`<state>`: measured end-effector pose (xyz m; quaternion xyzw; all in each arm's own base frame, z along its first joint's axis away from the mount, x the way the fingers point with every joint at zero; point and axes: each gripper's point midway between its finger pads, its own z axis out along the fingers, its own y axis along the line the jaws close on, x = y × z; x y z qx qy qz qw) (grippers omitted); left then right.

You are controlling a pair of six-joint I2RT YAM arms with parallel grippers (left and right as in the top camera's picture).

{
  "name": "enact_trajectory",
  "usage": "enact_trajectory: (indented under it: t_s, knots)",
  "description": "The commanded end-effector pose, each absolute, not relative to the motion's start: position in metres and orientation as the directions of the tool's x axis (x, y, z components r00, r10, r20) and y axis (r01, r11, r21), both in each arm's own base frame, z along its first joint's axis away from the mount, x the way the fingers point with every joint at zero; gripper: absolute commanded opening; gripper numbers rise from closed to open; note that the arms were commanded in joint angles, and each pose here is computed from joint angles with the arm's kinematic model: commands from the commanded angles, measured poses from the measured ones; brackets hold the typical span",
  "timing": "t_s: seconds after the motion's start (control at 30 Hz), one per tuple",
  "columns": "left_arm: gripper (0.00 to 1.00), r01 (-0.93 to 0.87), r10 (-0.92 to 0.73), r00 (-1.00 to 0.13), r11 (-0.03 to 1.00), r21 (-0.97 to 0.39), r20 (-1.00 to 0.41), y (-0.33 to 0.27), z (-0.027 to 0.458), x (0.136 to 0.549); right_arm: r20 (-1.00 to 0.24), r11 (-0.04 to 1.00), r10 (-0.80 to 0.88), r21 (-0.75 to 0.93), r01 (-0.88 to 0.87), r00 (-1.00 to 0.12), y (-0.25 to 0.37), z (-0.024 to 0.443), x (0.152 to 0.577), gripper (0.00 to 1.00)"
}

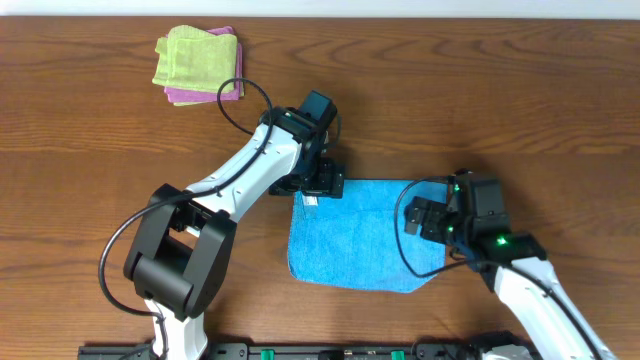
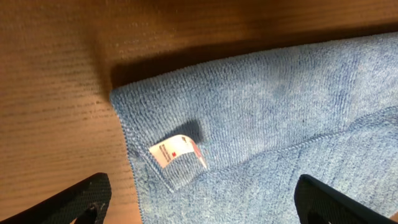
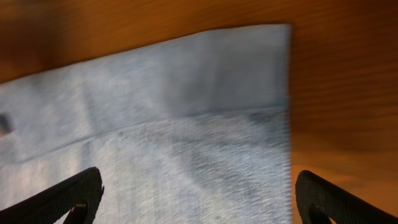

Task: Fold the cloth

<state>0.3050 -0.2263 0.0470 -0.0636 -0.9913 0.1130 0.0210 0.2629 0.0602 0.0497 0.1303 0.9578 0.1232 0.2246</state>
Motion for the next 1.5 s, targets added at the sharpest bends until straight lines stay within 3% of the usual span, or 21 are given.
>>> enact_trajectory:
  t_s: [0.0, 0.4, 0.63, 0.73, 0.93, 1.47]
  knots:
    - [0.96, 0.101, 0.114, -0.993, 0.967, -0.234, 0.043, -0.228, 0.047, 0.305, -0.369, 0.913, 0.369, 0.317, 0.258, -0.853, 0.043, 0.046, 0.27, 0.99]
    - [0.96, 0.06, 0.073, -0.996, 0.971, -0.232, 0.047, -0.229, 0.041, 0.304, -0.383, 0.887, 0.417, 0.37, 0.277, -0.824, 0.017, 0.051, 0.281, 0.99]
    - [0.96, 0.012, 0.044, -0.989, 0.977, -0.215, 0.145, -0.224, 0.028, 0.277, -0.415, 0.889, 0.416, 0.373, 0.266, -0.809, 0.015, 0.062, 0.291, 0.99]
    - [0.96, 0.02, 0.065, -0.985, 0.964, -0.265, 0.16, -0.237, 0.02, 0.267, -0.436, 0.891, 0.416, 0.37, 0.262, -0.798, 0.013, 0.069, 0.298, 0.99]
    - [0.96, 0.048, 0.08, -0.994, 0.931, -0.363, 0.076, -0.265, 0.023, 0.283, -0.446, 0.893, 0.417, 0.362, 0.267, -0.792, 0.011, 0.072, 0.3, 0.99]
    - [0.98, 0.028, 0.062, -0.99, 0.969, -0.247, 0.127, -0.24, 0.013, 0.268, -0.464, 0.906, 0.392, 0.345, 0.245, -0.794, 0.009, 0.071, 0.303, 0.99]
